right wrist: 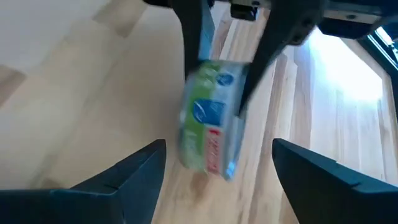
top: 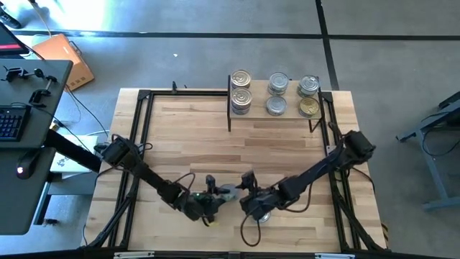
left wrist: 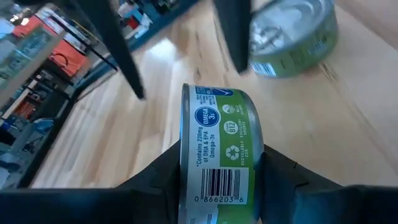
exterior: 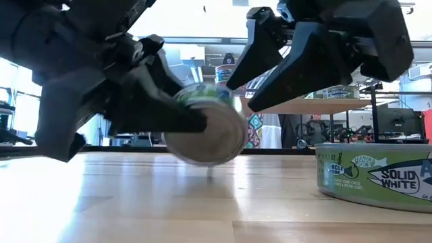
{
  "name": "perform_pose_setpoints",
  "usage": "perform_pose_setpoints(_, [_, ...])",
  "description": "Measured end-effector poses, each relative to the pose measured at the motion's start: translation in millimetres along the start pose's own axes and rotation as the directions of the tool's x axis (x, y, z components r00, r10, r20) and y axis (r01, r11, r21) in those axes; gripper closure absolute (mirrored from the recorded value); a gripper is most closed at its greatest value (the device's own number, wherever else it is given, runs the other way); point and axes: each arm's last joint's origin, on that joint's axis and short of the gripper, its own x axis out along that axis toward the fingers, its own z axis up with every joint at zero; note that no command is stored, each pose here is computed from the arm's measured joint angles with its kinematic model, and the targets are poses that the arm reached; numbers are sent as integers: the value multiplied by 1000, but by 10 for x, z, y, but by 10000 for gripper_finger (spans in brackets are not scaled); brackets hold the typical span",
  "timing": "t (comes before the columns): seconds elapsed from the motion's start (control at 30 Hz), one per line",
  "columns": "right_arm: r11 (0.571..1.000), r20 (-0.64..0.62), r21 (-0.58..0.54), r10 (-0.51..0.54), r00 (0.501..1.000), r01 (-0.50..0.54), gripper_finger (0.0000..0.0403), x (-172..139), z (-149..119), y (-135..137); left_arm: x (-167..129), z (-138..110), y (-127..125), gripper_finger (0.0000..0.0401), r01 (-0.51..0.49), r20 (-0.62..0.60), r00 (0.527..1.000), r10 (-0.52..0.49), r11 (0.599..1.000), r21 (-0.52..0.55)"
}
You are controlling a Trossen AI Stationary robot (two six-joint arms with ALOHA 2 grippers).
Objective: Stack canned seafood by type on shelf
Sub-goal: Stack the green white tuna can on top of the other green white tuna can on the shelf
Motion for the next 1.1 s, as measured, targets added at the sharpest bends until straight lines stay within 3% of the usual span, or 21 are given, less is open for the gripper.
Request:
perform_pose_setpoints(0.27, [988,6,133,-83,997,82,139,24,9,100,3,111,50,266,-39,80,996,40,999,-17])
perform_pose_setpoints(0.53, [983,28,171,-78,997,72,284,5,36,95,1,138,61,260,-46,99,994,48,999,-20])
perform_pose_setpoints(0.6, [983,20,174,-70,997,66,282,-42,39,94,-2,132,62,248,-61,84,995,62,998,-11])
perform_pose_setpoints(0.77, [972,-136,207,-84,987,112,282,-379,65,-32,-13,40,46,207,-129,-10,991,130,991,34])
perform_pose_setpoints(0.9, [942,-300,184,-220,928,282,282,-808,53,-222,-17,-10,37,185,-143,-48,989,142,990,-19])
perform_pose_setpoints(1.1, [821,-498,115,-440,747,560,282,-1393,-89,-814,-15,-31,29,182,-126,-59,991,122,990,-65])
